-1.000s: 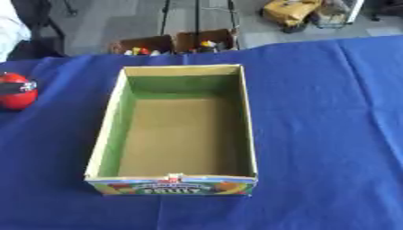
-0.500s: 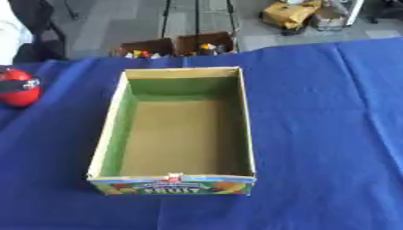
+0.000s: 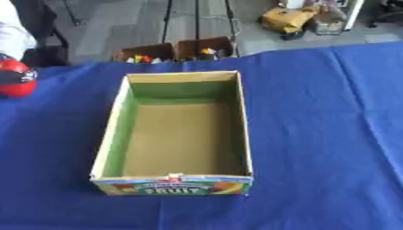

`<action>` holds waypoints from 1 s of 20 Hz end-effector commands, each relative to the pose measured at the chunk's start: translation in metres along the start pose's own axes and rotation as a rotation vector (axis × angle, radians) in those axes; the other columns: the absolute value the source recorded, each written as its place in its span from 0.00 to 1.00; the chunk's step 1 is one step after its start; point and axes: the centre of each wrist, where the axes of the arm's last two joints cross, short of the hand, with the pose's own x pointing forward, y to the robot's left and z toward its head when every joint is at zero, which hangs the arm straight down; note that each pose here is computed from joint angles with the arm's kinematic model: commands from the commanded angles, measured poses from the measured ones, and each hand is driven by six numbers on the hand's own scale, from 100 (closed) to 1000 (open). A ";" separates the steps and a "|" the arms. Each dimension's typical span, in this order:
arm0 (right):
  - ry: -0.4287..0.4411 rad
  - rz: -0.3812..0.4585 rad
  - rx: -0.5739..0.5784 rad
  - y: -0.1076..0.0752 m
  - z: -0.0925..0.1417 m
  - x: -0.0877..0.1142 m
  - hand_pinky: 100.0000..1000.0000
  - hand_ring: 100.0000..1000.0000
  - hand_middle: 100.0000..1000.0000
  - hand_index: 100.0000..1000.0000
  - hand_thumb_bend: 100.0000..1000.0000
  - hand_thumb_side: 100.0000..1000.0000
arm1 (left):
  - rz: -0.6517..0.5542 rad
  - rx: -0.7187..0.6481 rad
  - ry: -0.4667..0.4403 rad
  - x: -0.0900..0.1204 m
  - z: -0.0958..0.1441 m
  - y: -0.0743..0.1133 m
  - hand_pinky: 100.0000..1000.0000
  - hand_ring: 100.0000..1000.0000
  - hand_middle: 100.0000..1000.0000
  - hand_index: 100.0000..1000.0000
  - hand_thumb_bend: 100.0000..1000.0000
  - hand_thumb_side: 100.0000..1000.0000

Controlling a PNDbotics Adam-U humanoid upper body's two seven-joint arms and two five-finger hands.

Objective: Pick up objects on the table and place them in the box.

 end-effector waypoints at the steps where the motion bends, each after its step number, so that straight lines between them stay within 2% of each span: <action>1: -0.024 -0.005 -0.005 -0.004 -0.009 0.003 0.75 0.79 0.69 0.74 0.00 0.83 | -0.014 0.061 -0.045 0.014 0.008 0.027 0.12 0.42 0.53 0.89 0.00 0.40; 8: -0.016 -0.020 0.007 -0.003 -0.010 0.003 0.75 0.79 0.69 0.75 0.00 0.83 | -0.091 0.100 -0.078 0.031 0.015 0.033 0.13 0.44 0.52 0.89 0.00 0.39; 11: -0.021 -0.040 0.009 -0.001 -0.013 0.005 0.75 0.79 0.69 0.75 0.00 0.83 | -0.106 0.099 -0.039 0.029 0.012 0.027 0.11 0.42 0.51 0.89 0.00 0.39; 14: -0.022 -0.047 0.015 -0.001 -0.013 0.005 0.75 0.79 0.69 0.74 0.00 0.82 | -0.092 0.087 -0.038 0.027 0.010 0.023 0.10 0.41 0.50 0.89 0.00 0.39; 20: -0.016 -0.041 0.016 -0.002 -0.010 0.004 0.75 0.79 0.69 0.74 0.00 0.82 | -0.111 0.083 -0.115 0.042 0.015 0.024 0.09 0.41 0.50 0.89 0.00 0.39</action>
